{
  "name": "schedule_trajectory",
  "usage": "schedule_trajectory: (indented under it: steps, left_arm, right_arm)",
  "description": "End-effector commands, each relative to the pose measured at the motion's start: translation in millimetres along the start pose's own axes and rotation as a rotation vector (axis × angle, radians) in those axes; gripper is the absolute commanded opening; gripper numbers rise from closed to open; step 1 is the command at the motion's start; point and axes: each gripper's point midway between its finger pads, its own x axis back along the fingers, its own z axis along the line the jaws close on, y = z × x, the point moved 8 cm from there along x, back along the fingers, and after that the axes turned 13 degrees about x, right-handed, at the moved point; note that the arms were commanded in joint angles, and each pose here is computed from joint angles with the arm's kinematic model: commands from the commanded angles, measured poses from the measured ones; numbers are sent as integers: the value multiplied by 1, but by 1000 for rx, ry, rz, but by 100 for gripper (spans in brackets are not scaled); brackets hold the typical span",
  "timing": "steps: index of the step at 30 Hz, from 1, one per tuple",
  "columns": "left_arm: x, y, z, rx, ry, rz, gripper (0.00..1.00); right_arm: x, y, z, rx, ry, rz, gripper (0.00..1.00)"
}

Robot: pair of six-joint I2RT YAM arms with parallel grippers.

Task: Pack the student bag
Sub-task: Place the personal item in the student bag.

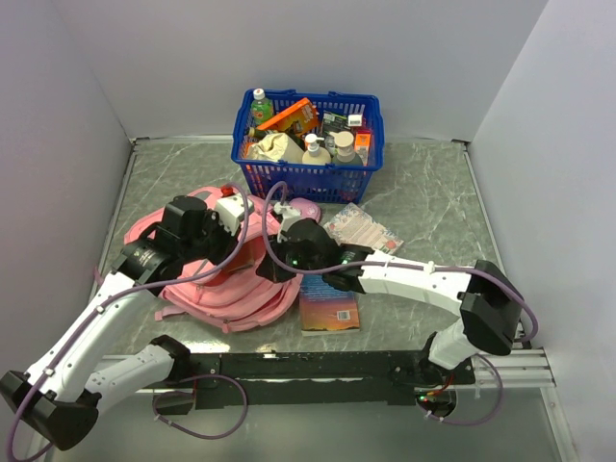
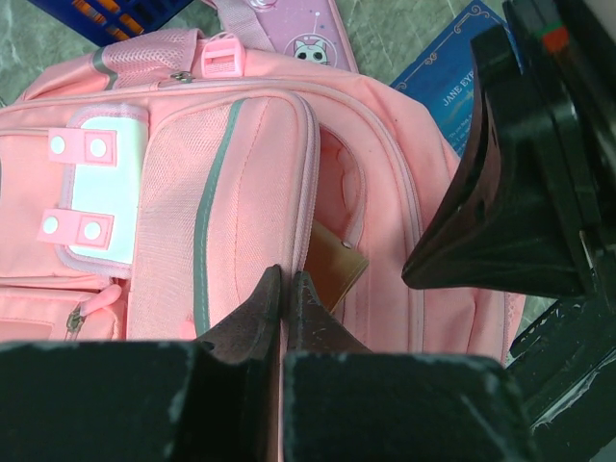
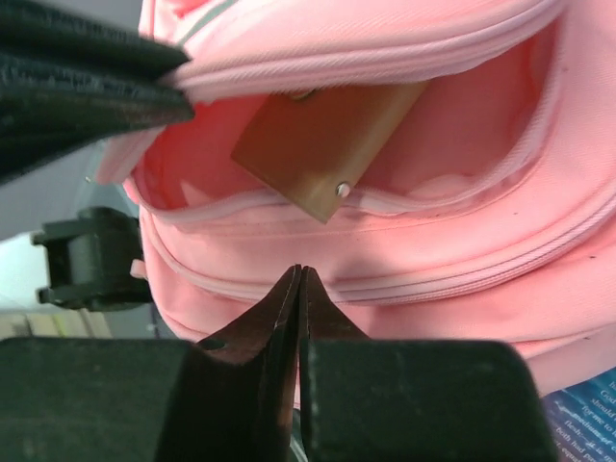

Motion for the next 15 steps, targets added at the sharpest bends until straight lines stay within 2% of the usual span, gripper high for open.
schedule_trajectory:
  steps: [1,9,10,15]
  left_arm:
    - [9,28,-9,-22,-56,-120,1]
    - [9,28,-13,-15,-97,-109,1]
    - [10,28,-14,-13,-103,-107,1]
    - [15,35,-20,-8,-158,-105,1]
  right_arm:
    - [-9,2,-2,79,-22,-32,6]
    - [-37,34,12,99,45,-167,4]
    - [-40,41,16,97,71,-213,4]
    - [-49,45,17,66,80,-303,2]
